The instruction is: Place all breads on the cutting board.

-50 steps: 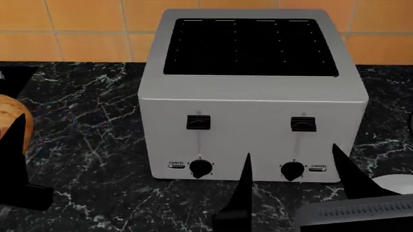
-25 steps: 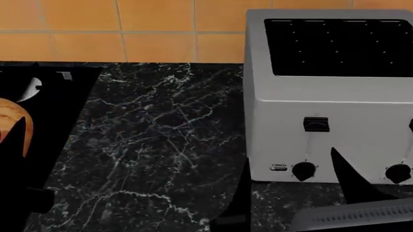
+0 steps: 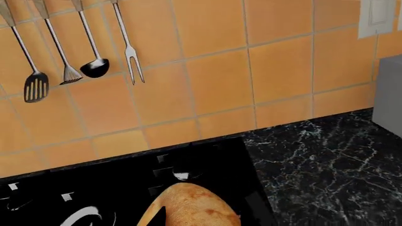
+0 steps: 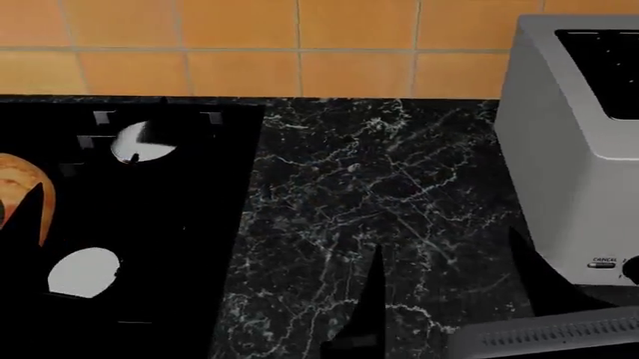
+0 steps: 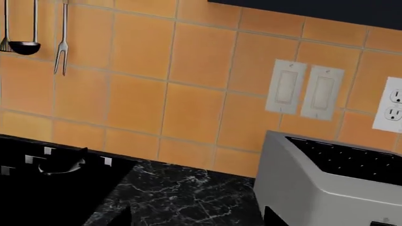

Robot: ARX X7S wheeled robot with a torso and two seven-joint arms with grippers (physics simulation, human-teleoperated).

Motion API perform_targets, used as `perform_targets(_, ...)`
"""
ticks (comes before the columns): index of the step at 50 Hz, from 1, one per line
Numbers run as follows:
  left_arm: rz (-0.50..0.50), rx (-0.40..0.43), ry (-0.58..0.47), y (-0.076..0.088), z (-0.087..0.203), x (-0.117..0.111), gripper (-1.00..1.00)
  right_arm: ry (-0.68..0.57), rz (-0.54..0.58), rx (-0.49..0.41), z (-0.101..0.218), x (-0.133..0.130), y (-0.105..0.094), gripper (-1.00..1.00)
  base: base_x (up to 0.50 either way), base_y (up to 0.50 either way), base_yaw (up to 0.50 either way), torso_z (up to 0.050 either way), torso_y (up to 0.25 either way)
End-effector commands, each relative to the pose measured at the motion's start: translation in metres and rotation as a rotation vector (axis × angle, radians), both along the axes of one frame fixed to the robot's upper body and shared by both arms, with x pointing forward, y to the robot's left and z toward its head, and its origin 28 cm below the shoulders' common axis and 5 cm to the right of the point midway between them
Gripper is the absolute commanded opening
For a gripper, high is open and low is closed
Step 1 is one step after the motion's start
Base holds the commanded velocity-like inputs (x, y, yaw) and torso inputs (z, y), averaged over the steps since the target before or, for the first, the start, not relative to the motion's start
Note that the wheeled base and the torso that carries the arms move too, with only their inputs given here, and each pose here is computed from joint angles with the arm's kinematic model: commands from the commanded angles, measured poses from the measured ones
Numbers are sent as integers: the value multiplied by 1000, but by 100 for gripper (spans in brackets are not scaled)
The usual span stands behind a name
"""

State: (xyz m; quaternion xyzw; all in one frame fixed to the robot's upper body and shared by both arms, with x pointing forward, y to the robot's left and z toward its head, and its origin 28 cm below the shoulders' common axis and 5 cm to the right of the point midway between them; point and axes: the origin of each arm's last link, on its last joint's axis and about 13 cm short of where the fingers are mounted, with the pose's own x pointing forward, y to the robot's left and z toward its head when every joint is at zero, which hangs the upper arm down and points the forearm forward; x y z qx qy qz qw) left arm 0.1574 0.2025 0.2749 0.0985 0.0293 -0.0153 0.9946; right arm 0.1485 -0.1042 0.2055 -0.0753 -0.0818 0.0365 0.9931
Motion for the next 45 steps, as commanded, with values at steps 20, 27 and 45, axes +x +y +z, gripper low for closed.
perform_targets(20,-4,-12,-26,-1,2,-3,-100,-16,15,0,0,-2,1,100,-1,500,0,0,0)
perform_targets(27,-3,-13,-28,-1,2,-2,-100,-18,10,-7,0,-2,1,100,-1,500,0,0,0)
perform_targets(45,0,-9,-31,0,3,0,-100,-22,-14,-27,1,1,-1,100,-1,500,0,0,0)
